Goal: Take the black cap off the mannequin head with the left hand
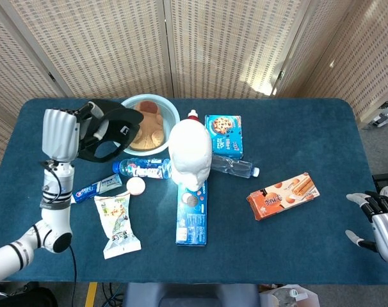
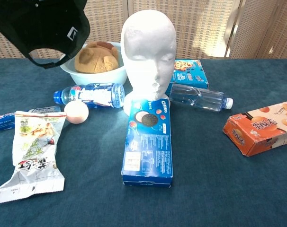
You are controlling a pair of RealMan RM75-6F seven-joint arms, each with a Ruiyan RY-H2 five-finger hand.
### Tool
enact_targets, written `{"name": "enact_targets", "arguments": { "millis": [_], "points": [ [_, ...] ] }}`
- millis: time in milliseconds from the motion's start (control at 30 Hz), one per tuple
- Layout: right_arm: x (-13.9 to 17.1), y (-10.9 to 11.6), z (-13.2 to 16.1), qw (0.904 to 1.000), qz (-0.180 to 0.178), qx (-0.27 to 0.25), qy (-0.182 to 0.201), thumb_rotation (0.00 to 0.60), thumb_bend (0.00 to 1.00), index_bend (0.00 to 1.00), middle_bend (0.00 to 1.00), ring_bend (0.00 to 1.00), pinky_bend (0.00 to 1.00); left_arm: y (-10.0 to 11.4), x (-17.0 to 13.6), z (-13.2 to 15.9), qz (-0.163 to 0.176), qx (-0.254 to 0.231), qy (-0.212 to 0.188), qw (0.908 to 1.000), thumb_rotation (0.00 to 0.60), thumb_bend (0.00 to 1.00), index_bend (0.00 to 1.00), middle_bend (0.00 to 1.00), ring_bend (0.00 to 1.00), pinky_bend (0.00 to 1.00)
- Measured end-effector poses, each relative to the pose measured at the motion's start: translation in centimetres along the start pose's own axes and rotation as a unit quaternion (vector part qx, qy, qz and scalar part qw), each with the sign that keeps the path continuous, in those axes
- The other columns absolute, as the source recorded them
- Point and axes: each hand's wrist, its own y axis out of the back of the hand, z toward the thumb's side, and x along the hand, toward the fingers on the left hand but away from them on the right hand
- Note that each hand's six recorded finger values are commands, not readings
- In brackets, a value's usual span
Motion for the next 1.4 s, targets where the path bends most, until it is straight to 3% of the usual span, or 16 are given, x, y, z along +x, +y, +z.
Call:
{"name": "enact_targets", "arguments": {
  "millis": [400, 633, 967, 1400],
  "points": [
    [-0.1, 0.1, 0.5, 1.0000, 0.000, 0.002, 0.005, 0.600, 0.11, 0.28, 0.27, 0.16, 0.24, 2.8, -5.3, -4.5, -0.033, 0.058, -0.013, 0.9977, 0.600, 0.41, 0.61, 1.00, 1.00, 1.00],
    [-0.2, -0.1, 0.7, 1.0000, 0.003, 0.001, 0.007, 0.600, 0.11, 0.28, 0.27, 0.16, 0.24, 2.8, -7.0, -6.8, -0.051, 0.070, 0.002, 0.9962, 0.600, 0.41, 0.61, 1.00, 1.00, 1.00],
    [0.2, 0.1, 0.7, 1.0000, 0.000, 0.003, 0.003, 0.600, 0.11, 0.28, 0.27, 0.16, 0.24, 0.4, -8.7, -7.3, -0.081, 0.077, -0.019, 0.9935, 0.600, 0.40, 0.61, 1.00, 1.00, 1.00],
    [0.6, 0.4, 0.7, 1.0000, -0.005, 0.002, 0.002, 0.600, 0.11, 0.28, 0.27, 0.16, 0.24, -4.0, -12.3, -10.3, -0.152, 0.107, -0.025, 0.9823, 0.600, 0.38, 0.61, 1.00, 1.00, 1.00]
  ]
}}
